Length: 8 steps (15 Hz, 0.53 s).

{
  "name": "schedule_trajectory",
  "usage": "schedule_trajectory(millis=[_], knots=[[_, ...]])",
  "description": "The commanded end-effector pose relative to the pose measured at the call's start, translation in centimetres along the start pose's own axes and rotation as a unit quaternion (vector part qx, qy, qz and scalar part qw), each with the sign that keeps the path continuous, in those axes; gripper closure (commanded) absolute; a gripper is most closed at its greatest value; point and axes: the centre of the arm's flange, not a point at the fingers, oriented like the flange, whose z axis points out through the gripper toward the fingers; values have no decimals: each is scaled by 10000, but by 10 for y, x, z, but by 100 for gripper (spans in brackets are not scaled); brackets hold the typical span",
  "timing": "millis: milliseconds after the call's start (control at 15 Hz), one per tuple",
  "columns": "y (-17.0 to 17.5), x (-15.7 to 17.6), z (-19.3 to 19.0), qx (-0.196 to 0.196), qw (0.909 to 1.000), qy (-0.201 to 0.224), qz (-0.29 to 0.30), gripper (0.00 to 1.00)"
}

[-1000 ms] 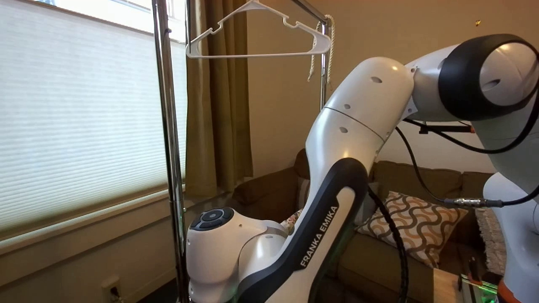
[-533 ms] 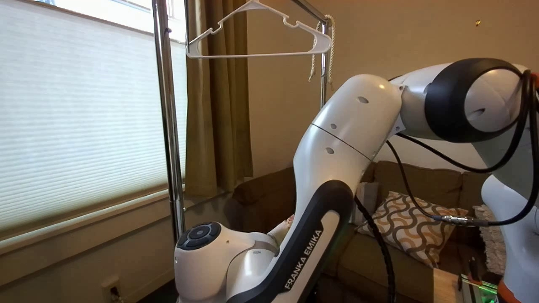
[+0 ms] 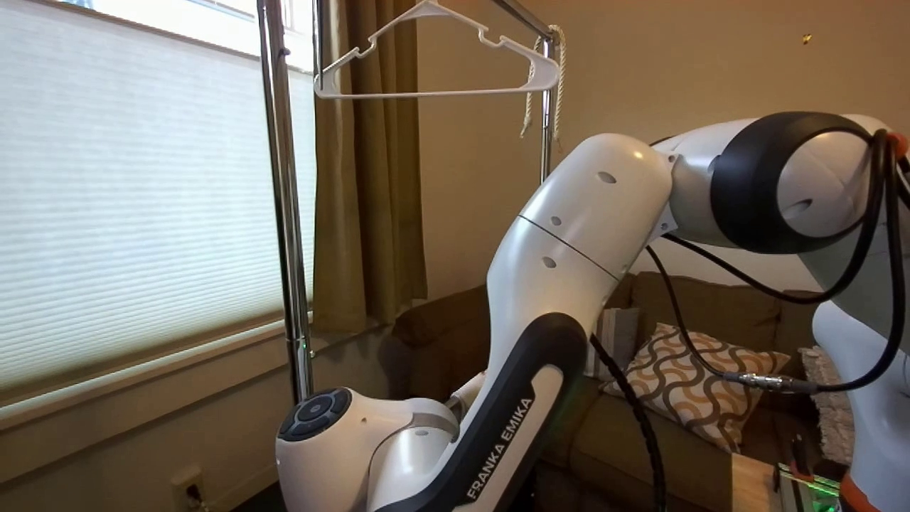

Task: Pick up the gray robe with the coat hanger and hang it on the top rail

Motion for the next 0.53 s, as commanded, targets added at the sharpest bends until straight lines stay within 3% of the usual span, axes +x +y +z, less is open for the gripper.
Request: schedule_trajectory(millis=[0,467], knots=[[-2,-5,1,-132,9998,32,150,99],[23,-3,-10,-133,9970,202,737,98]])
